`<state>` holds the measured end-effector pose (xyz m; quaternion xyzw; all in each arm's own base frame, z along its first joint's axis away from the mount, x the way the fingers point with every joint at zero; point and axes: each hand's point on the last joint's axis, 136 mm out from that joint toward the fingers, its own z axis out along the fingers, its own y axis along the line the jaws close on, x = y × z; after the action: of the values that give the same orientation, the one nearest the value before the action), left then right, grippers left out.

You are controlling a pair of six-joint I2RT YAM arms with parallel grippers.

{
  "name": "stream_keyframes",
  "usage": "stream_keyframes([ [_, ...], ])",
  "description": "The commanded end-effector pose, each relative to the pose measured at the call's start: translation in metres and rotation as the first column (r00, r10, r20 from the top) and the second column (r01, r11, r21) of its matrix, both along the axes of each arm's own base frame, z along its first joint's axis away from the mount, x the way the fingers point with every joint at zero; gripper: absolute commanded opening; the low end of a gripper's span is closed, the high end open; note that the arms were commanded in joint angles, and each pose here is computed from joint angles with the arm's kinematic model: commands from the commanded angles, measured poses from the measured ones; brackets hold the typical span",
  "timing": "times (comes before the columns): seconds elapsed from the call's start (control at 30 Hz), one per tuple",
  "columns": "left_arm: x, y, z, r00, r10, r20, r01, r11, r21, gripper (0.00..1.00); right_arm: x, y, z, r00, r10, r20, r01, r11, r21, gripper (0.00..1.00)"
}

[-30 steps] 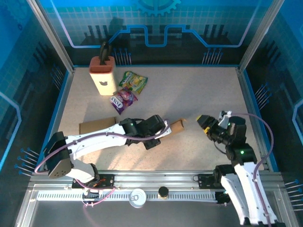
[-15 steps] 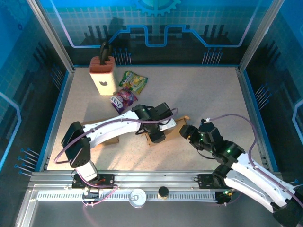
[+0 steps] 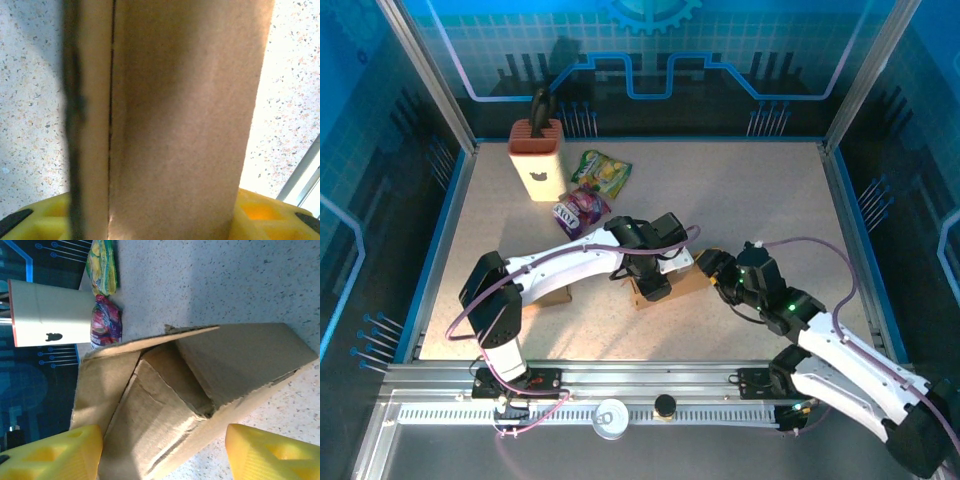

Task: Fold the paper box

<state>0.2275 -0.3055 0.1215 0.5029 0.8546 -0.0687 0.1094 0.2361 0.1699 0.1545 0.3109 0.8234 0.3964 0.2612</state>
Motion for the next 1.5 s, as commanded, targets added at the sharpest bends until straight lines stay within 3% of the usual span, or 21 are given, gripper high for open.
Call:
stream_keyframes([
  [0.0,-0.002,-0.001,-0.006,0.999,-0.014,-0.035,0.014,1.0,0.003,0.5,0.005,0.002,0.003,1.0,-0.021,-0.001,0.021,0.999,0.029,0.64],
  [0.33,0.004,-0.002,0.004,1.0,-0.007,0.004,0.007,1.0,-0.024,0.52,0.002,-0.006,-0.033,0.993,-0.055,-0.104,0.049,0.997,-0.057,0.45],
  [0.57,0.008,-0.003,0.01,1.0,-0.002,0.031,0.004,0.999,-0.045,0.53,0.0,-0.012,-0.035,0.99,-0.067,-0.126,0.053,0.993,-0.109,0.39],
  [0.87,0.008,-0.002,0.01,0.999,-0.007,0.037,0.009,0.999,-0.049,0.48,0.003,-0.01,-0.025,0.995,-0.044,-0.089,0.034,0.994,-0.108,0.39],
  [1.0,0.004,0.0,0.014,0.999,-0.018,0.028,0.02,0.998,-0.066,0.44,0.009,-0.009,0.015,0.995,0.078,0.064,-0.066,0.982,-0.179,0.51],
  [1.2,-0.001,0.006,0.015,0.999,-0.04,0.007,0.041,0.997,-0.069,0.42,0.007,-0.033,0.079,0.906,0.295,0.302,-0.199,0.929,-0.311,0.53],
  [1.33,-0.005,0.008,0.016,0.999,-0.054,-0.006,0.054,0.996,-0.068,0.42,0.016,-0.043,0.089,0.866,0.379,0.326,-0.254,0.896,-0.365,0.52],
  [1.47,-0.009,0.013,0.017,0.998,-0.063,-0.004,0.063,0.996,-0.062,0.44,0.026,-0.028,0.086,0.811,0.497,0.309,-0.398,0.855,-0.333,0.49],
])
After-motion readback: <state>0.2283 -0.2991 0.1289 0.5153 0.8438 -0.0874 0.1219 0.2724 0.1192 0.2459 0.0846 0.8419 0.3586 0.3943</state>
